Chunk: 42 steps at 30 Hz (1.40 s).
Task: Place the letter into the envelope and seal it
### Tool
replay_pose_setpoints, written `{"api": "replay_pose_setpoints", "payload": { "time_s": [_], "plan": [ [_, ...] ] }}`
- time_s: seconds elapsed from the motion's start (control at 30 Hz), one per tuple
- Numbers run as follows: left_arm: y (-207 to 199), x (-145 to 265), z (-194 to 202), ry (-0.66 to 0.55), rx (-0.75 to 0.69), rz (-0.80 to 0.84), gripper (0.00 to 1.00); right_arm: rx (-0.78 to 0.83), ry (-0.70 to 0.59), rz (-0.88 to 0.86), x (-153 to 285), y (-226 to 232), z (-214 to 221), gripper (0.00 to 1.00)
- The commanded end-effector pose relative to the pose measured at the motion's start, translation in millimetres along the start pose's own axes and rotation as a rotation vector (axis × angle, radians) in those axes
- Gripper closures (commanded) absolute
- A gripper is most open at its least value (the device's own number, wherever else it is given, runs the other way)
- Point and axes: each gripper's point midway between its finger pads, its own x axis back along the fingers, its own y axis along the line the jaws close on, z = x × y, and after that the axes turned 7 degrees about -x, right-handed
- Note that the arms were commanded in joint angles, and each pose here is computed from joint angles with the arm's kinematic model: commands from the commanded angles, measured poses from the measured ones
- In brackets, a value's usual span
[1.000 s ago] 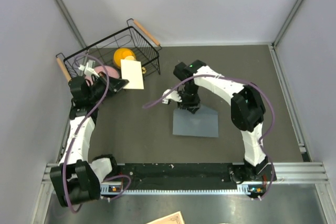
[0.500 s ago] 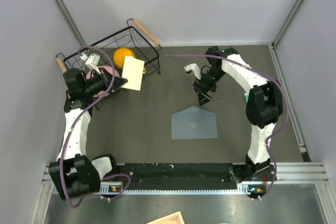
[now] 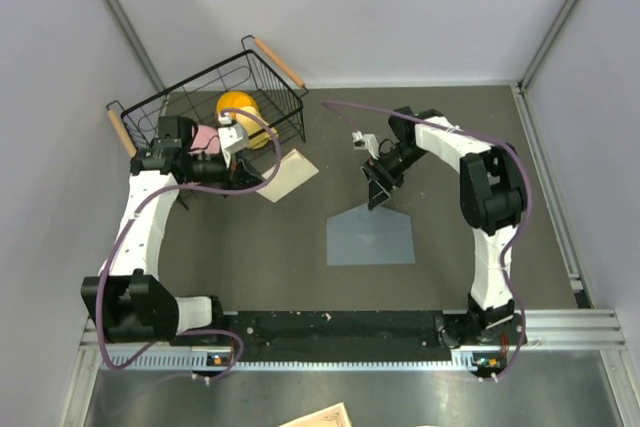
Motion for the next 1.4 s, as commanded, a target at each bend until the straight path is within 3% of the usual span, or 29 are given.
{"api": "replay_pose_setpoints", "payload": {
  "time_s": [0.0, 0.2, 0.37, 0.47, 0.5, 0.53, 1.0, 1.37],
  "plan": [
    [-27.9, -5.8, -2.5, -0.013, -0.177, 0.102, 1.00, -0.010, -0.031, -0.006, -14.9, -11.9, -3.5, 0.26],
    [-54.1, -27.7, 5.1, 0.022, -0.281, 0.217, 1.00, -0.020, -0.002, -0.026, -31.0, -11.6, 7.2, 0.40],
    [-74.0, -48.1, 12.7, 0.053, -0.336, 0.322, 1.00, -0.022, 0.027, -0.037, -44.5, -7.9, 14.5, 0.42],
    [-79.8, -57.8, 17.7, 0.079, -0.349, 0.365, 1.00, -0.055, 0.029, -0.044, -51.6, -12.3, 14.3, 0.66],
    [-79.7, -61.0, 18.7, 0.091, -0.353, 0.375, 1.00, -0.064, 0.028, -0.048, -52.3, -12.3, 13.4, 0.95],
    [-84.6, -65.2, 19.0, 0.101, -0.367, 0.396, 1.00, -0.067, 0.022, -0.047, -50.0, -11.0, 11.3, 1.00],
    [-79.0, -110.8, 44.1, 0.388, -0.517, 0.442, 1.00, 0.060, -0.048, -0.102, -26.4, 77.4, -14.2, 1.00],
    [-64.7, -129.5, 30.9, 0.387, -0.638, 0.257, 1.00, -0.011, -0.069, -0.168, -23.7, 107.3, -22.8, 1.00]
  ]
}}
